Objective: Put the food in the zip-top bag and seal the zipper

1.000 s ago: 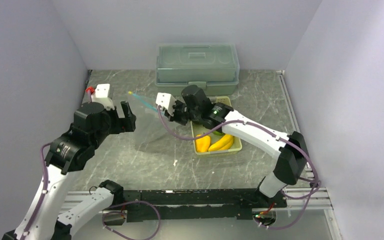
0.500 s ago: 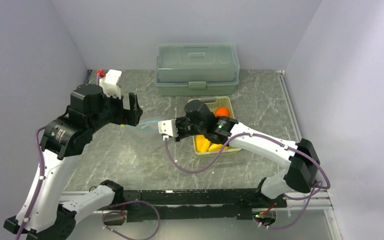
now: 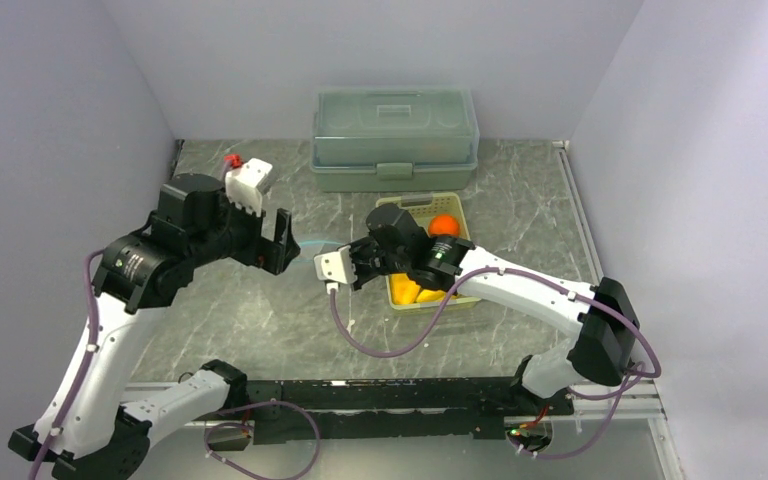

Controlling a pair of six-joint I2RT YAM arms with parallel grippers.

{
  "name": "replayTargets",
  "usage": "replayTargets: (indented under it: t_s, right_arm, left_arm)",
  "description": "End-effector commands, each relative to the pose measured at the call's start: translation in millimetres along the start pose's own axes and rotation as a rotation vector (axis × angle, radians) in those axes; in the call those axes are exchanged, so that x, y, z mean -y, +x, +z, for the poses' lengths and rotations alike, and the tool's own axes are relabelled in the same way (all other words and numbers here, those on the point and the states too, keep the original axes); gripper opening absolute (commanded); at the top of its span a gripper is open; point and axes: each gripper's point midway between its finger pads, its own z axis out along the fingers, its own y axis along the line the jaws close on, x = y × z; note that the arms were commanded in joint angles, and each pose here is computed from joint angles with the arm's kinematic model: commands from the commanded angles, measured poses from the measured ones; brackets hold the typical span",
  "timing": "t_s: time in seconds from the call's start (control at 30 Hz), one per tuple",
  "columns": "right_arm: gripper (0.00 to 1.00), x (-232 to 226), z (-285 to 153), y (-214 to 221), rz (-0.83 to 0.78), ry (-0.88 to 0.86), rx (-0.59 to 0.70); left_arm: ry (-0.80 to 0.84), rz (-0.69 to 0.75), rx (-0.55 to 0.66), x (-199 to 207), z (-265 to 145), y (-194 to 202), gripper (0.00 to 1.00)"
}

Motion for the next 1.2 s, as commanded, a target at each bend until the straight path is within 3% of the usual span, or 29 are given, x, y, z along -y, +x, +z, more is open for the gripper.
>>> replayTargets:
  t_s: [0.0,0.27,0.43,0.67,0.83,1.07,1.17]
  right_arm:
    - [0.0,14.9,-15.2,-26.8,-0.045,0.028,0.074]
    - [0.0,12.0,-18.9,-28.8,-0.036,0.025,0.087]
    - [0.0,11.7,-21.4,-31.5,-0.031,0.025,0.098]
    - [0.0,9.7,-25.7,-31.9,-0.034,0.039,0.109]
    - [0.0,5.0,-26.1,-29.9,-0.032,0.03,0.108]
    - [0.0,3.2,-27.4,-29.4,-0.03,0.044,0.118]
    - [0.0,2.7,-27.8,-27.0,-0.028,0.056,0.115]
  left_arm:
    - [0.002,0.076,-0.008,1.5,7.5,3.8,1.0]
    - [-0.033,0.164,-0.102,3.4,34.8,11.4,1.0]
    - [-0.149,0.223,-0.144,-7.2,53.0,11.2,1.0]
    - [-0.206,0.312,-0.218,-10.5,70.0,20.9,0.94]
    - [-0.242,0.321,-0.219,-15.0,70.6,21.8,0.89]
    - [-0.186,0.31,-0.263,-4.8,77.3,28.8,0.73]
    - [-0.149,0.309,-0.3,0.8,83.2,38.0,0.73]
